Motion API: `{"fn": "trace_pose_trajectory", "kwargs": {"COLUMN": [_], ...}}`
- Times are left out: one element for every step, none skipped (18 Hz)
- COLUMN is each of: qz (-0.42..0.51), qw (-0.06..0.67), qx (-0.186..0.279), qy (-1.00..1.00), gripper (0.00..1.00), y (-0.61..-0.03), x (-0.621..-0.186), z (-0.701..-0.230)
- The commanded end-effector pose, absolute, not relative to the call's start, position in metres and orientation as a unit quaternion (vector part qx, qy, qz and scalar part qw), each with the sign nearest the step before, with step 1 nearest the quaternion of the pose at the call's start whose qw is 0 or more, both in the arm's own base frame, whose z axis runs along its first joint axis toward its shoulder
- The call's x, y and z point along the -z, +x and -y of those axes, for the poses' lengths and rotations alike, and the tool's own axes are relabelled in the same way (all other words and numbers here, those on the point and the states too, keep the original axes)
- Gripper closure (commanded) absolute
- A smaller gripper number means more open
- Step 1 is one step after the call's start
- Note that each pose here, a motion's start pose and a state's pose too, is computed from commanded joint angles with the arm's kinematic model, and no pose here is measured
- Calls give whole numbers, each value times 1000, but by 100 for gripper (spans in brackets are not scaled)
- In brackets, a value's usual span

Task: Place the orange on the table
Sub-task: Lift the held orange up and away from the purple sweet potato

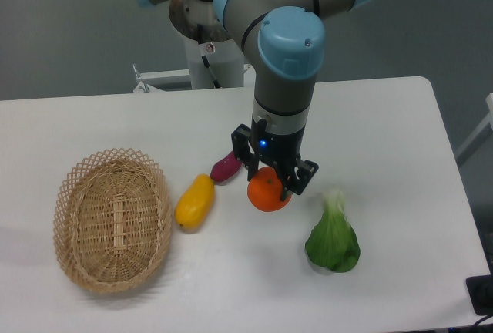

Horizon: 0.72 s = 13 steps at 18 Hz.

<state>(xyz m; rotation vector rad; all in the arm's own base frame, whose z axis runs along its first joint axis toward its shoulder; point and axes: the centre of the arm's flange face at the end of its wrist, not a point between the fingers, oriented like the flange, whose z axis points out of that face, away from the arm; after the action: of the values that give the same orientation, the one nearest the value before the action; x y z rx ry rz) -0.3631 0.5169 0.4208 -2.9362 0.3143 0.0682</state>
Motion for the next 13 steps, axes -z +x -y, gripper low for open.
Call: {"fn": "trace_pose_trajectory", "kwargs": {"qz": [-107, -107, -107, -102, -99, -99, -97, -96, -97, -98, -97, -92, -82], "qw": [94, 94, 93, 92, 88, 83, 79, 74, 73, 72, 71, 72, 68], "qx": [-24, -22, -22, -21, -14, -7, -2, 5, 5, 6, 8, 9, 11], "qy": [-990, -990, -990, -990, -991, -992, -992, -993, -993, -993, -993, -993, -994], "gripper": [45, 44, 44, 43, 43, 44, 44, 45, 44, 44, 44, 44, 44], "y": [-362, -362, -362, -362, -360, -358, -357, -354, -350, -349, -348, -348, -348], "x": [-421, -420, -419, -419, -410, -403, -396, -386, -387, -387, -386, -384, -381], "z": [-518, -518, -517, -517, -515, -514, -511, -508, -506, -506, -505, -505, -504]}}
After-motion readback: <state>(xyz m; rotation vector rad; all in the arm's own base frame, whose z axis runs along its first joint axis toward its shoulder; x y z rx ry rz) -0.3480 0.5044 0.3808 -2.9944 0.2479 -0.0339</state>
